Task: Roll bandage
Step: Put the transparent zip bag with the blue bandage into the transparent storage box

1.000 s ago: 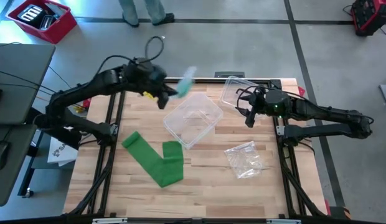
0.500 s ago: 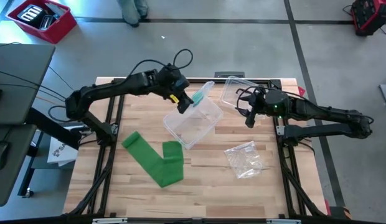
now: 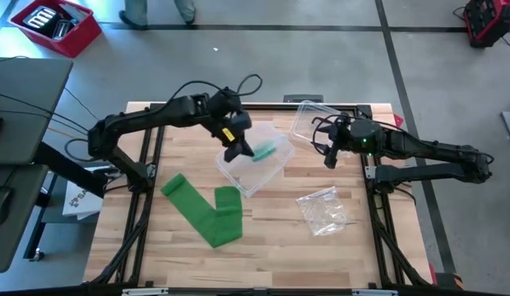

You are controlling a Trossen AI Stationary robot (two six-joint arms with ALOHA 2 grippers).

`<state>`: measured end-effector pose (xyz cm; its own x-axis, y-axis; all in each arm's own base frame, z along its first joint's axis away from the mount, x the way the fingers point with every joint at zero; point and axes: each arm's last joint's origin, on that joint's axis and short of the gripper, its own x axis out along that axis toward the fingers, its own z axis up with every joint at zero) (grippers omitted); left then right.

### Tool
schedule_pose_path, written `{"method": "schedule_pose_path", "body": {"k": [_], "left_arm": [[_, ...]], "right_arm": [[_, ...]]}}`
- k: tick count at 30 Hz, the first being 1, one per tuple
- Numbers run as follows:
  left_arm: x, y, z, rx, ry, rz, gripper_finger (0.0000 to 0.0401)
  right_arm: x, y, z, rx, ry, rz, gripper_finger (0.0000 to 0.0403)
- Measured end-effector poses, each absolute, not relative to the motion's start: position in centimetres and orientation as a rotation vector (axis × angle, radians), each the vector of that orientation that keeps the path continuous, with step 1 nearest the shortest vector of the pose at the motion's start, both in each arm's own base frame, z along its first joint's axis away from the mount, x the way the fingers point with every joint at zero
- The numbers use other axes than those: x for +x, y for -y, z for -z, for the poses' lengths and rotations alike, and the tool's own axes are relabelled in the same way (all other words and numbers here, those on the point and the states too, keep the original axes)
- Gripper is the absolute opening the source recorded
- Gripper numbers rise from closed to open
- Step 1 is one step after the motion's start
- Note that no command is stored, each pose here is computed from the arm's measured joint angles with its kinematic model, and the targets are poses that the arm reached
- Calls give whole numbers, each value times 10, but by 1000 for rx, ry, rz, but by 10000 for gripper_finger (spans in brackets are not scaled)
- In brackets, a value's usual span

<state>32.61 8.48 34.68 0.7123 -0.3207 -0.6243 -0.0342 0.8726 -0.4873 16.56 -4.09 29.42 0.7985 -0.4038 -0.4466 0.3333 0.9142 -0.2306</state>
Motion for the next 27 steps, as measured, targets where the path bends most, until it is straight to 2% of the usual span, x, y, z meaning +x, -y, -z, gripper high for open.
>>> {"method": "schedule_pose_path", "body": {"k": [4,9,13,17,21,27], "left_arm": [[339,-104,-319,-477,-836,133,0],[339,-117,-291,-365,-963,227,0],[332,-111,-277,-128,-1089,368,0],[336,-101,-271,222,-1176,391,0],[347,-100,-274,495,-1135,321,4],[362,-109,-282,619,-975,253,46]], "right_arm": [[166,41,-296,-153,-491,396,215],[166,41,-295,-128,-504,401,215],[166,41,-295,-122,-496,403,215],[167,41,-296,-140,-484,400,215],[167,41,-298,-139,-465,402,215],[168,41,-298,-129,-461,404,215]]}}
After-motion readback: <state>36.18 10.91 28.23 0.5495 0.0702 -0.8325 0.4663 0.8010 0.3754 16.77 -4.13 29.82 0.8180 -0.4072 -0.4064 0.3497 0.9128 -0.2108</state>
